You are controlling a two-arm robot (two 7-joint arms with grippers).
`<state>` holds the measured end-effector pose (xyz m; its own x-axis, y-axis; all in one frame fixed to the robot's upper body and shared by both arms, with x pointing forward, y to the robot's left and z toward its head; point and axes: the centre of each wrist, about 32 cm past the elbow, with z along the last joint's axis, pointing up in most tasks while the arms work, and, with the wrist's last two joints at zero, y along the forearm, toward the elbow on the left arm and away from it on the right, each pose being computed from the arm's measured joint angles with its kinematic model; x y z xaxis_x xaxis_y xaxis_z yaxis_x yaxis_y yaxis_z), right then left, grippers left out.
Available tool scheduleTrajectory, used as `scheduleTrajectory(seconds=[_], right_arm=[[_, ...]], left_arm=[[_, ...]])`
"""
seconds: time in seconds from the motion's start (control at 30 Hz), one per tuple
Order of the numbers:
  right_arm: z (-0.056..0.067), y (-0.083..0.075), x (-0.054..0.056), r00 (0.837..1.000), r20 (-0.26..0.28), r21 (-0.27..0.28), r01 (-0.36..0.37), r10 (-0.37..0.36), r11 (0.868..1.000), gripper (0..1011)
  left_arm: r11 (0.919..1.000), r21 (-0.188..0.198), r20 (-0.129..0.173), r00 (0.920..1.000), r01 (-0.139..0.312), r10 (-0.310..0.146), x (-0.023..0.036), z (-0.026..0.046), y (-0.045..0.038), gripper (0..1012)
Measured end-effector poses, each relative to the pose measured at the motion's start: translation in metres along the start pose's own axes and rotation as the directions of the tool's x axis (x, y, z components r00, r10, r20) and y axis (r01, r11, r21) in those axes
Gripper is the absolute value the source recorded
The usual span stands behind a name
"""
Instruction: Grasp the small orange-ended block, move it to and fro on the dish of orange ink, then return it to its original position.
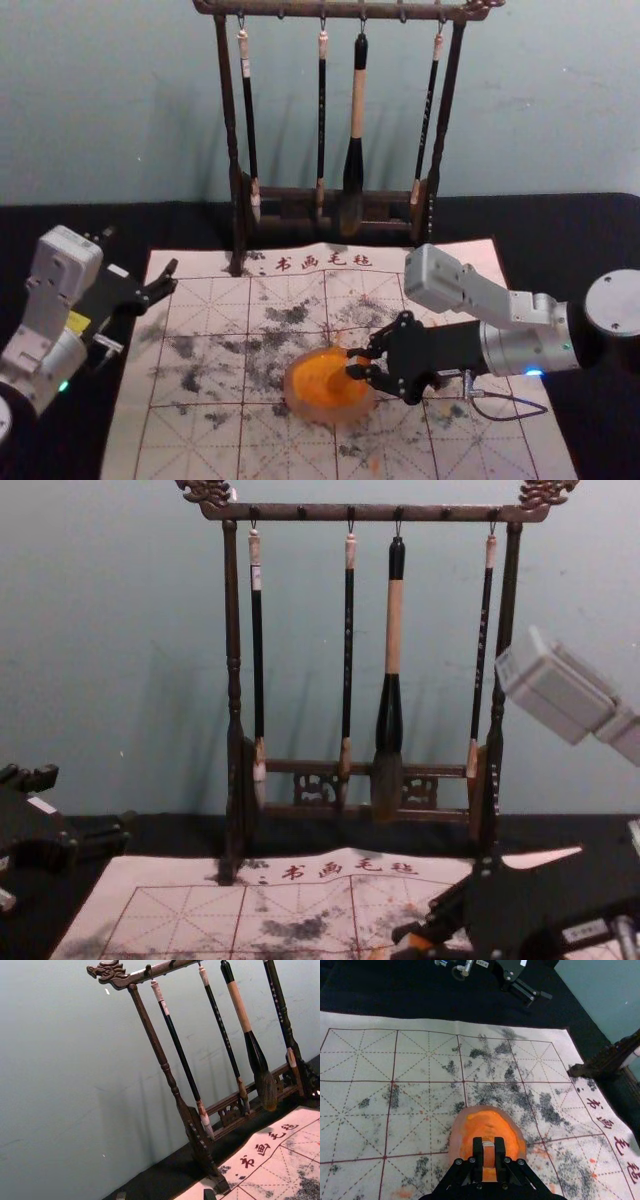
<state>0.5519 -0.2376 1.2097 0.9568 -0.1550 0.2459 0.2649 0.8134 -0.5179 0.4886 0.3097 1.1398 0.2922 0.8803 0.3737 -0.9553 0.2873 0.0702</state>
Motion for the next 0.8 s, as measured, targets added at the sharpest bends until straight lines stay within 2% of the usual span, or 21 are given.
scheduleTrajectory(seconds=[0.57,0.8], right_arm=[[0.001,0.013,0.008,1.000,-0.008,-0.008,0.011,-0.011,1.000,111],[0.000,0.009,0.011,0.999,-0.014,-0.010,0.032,-0.032,0.999,111]], left_arm=[[1.0000,0.000,0.000,1.0000,0.000,0.000,0.0000,0.0000,0.0000,1001],[1.0000,0.000,0.000,1.0000,0.000,0.000,0.0000,0.0000,0.0000,1001]])
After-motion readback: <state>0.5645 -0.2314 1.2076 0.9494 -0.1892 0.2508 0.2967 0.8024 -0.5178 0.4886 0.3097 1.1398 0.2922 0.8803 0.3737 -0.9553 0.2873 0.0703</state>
